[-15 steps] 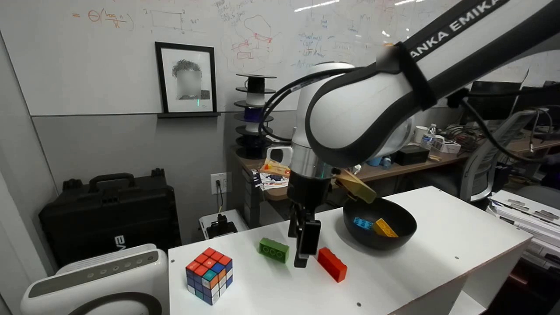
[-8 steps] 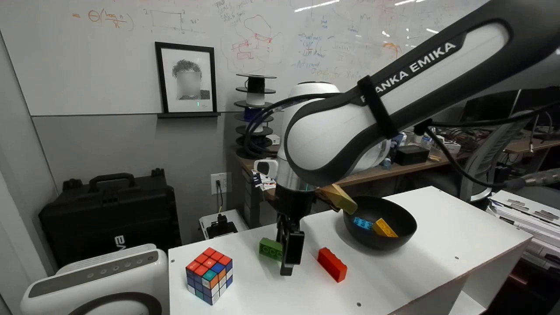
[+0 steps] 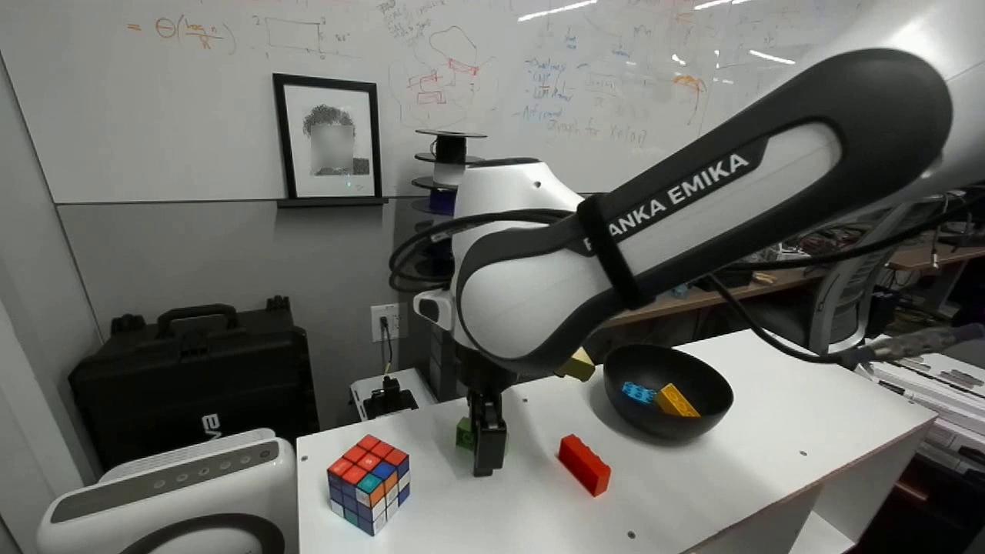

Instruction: Pick the blocks and put them in the bowl

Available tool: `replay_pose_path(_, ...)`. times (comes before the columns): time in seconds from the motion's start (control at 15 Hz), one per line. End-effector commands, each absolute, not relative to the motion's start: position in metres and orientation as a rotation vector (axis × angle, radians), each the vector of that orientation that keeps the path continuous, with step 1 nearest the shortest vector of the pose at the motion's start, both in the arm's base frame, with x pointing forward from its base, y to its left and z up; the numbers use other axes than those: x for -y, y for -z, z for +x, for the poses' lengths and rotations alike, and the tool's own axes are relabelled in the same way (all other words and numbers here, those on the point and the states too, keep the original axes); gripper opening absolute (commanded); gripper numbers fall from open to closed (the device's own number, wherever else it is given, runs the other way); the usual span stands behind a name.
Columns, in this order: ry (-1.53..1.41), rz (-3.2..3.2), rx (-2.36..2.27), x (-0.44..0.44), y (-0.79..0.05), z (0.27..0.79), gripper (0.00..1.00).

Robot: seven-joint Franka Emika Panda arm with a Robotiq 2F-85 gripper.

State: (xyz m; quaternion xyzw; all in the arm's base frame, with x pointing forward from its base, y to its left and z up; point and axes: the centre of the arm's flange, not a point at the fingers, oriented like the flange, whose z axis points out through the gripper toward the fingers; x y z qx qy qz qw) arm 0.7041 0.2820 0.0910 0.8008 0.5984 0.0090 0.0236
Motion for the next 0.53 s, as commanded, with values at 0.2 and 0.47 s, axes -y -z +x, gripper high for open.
replay_pose_path(0.2, 0.026, 2.413, -1.686, -0.299, -0.107, 0.709, 0.20)
replay_pose_path(0.47, 0.042, 2.454, -1.602, -0.285, -0.136, 0.696, 0.10)
